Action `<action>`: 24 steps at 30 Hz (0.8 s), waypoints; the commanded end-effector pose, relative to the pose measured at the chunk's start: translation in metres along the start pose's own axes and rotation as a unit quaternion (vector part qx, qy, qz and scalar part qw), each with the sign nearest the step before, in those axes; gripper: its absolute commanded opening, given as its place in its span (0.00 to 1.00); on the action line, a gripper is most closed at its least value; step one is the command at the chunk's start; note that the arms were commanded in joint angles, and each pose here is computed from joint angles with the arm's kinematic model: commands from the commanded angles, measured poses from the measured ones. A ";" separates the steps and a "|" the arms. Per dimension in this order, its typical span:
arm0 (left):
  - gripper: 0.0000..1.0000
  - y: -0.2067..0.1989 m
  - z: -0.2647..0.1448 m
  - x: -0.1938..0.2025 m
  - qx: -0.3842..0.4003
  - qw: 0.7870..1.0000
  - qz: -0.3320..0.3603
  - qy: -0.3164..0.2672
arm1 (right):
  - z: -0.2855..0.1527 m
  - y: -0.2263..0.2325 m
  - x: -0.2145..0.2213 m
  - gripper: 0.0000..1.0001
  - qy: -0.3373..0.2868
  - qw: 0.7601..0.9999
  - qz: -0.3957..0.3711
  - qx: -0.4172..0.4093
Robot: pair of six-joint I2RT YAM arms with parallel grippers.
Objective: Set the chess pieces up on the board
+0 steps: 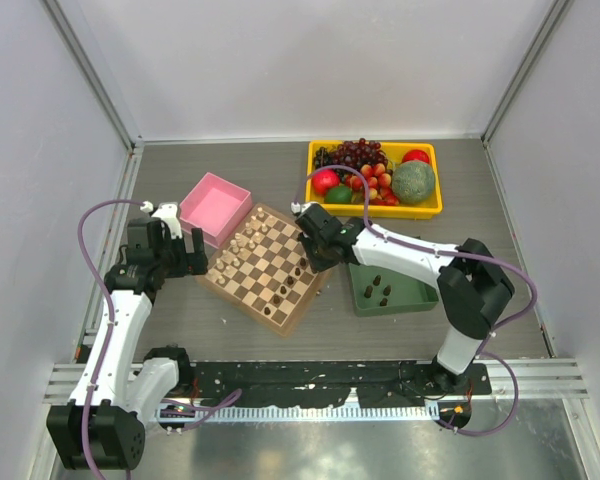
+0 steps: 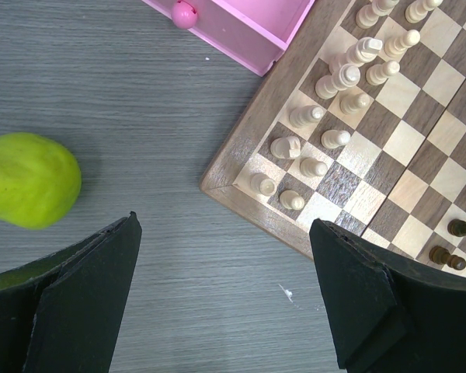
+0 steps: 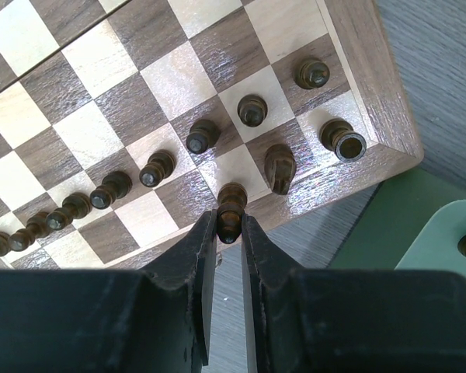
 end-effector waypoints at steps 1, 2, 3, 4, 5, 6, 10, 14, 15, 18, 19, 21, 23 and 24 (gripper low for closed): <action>0.99 0.000 -0.007 -0.013 0.002 1.000 0.010 -0.025 | -0.001 0.009 -0.017 0.16 -0.024 1.000 0.007 -0.017; 0.99 0.000 -0.006 -0.014 0.002 1.000 0.010 -0.025 | 0.000 0.009 -0.017 0.17 -0.024 1.000 0.006 -0.017; 0.99 0.001 -0.006 -0.013 0.002 1.000 0.010 -0.024 | 0.000 0.009 -0.018 0.17 -0.023 1.000 0.007 -0.017; 0.99 0.001 -0.006 -0.013 0.002 1.000 0.010 -0.024 | 0.001 0.009 -0.017 0.17 -0.023 1.000 0.009 -0.017; 0.99 0.000 -0.007 -0.014 0.002 1.000 0.010 -0.025 | 0.001 0.009 -0.017 0.18 -0.024 1.000 0.009 -0.016; 0.99 0.000 -0.007 -0.014 0.002 1.000 0.010 -0.025 | 0.001 0.009 -0.016 0.18 -0.023 1.000 0.007 -0.017; 0.99 0.000 -0.006 -0.014 0.004 1.000 0.010 -0.024 | 0.003 0.009 -0.018 0.18 -0.025 1.000 0.009 -0.017; 0.99 0.000 -0.006 -0.013 0.003 1.000 0.010 -0.023 | 0.004 0.009 -0.018 0.18 -0.025 1.000 0.009 -0.017; 0.99 0.000 -0.007 -0.014 0.003 1.000 0.010 -0.025 | 0.004 0.008 -0.017 0.18 -0.024 1.000 0.011 -0.016; 0.99 0.001 -0.007 -0.014 0.001 1.000 0.010 -0.025 | 0.005 0.007 -0.016 0.21 -0.021 1.000 0.011 -0.016; 0.99 0.001 -0.007 -0.014 0.001 1.000 0.010 -0.025 | 0.004 0.008 -0.016 0.22 -0.021 1.000 0.010 -0.019; 0.99 0.000 -0.007 -0.014 0.001 1.000 0.010 -0.026 | 0.005 0.008 -0.017 0.26 -0.020 1.000 0.010 -0.020; 0.99 0.001 -0.007 -0.013 0.001 1.000 0.010 -0.024 | 0.004 0.009 -0.017 0.29 -0.021 0.999 0.010 -0.023; 0.99 0.001 -0.007 -0.014 0.001 1.000 0.010 -0.025 | 0.002 0.010 -0.019 0.30 -0.025 0.999 0.010 -0.025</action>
Point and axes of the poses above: each gripper's point midway between its finger pads, its own z axis out along the fingers, its own y axis along the line the jaws close on, x = y × z, the point moved 6 cm from there along -z, back along the fingers, and after that the axes turned 14 degrees about z, right-handed, at the moved point
